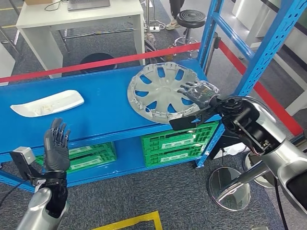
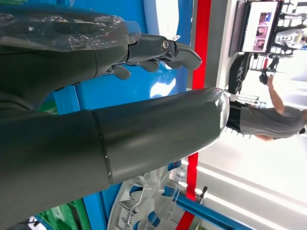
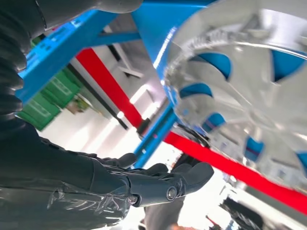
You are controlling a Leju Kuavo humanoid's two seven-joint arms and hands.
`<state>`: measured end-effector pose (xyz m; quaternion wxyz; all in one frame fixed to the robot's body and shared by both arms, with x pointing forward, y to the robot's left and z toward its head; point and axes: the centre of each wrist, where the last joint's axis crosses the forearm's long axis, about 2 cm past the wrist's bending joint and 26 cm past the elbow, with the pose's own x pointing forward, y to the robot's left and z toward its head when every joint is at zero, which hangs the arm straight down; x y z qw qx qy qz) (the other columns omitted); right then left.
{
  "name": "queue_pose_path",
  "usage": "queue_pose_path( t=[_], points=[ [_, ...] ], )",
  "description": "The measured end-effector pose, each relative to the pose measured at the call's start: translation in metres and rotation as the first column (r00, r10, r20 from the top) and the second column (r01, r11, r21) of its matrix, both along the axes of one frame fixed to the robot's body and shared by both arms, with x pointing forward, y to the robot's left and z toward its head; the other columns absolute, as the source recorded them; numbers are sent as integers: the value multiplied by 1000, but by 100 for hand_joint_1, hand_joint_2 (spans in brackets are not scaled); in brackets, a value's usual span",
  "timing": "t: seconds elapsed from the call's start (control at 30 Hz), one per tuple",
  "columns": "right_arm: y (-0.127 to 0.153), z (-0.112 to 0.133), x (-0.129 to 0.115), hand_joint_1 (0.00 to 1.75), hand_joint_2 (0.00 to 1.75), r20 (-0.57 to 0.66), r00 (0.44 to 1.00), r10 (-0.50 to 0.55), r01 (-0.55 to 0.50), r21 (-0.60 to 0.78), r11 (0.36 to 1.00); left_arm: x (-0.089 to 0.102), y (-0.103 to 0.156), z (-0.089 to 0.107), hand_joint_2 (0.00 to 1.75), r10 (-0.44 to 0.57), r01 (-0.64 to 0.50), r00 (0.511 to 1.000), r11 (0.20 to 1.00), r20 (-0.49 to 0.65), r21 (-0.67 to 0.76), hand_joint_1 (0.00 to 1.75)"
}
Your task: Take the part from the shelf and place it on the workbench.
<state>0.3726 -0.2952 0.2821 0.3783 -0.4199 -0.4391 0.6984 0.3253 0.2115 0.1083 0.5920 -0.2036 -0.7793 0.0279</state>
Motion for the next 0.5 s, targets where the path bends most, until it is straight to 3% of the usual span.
queue_pose_path(
  t=[0.23, 0.5],
  points=[
    [2, 16, 6, 0, 175, 130, 989, 68, -73, 33, 997, 0, 0, 0, 0, 3, -3, 1000, 1000, 7, 1, 0],
    [-1, -11, 18, 0, 175, 114, 983, 144, -148, 29, 989, 2, -1, 2, 0, -16, 16, 999, 1000, 38, -13, 0]
  ],
)
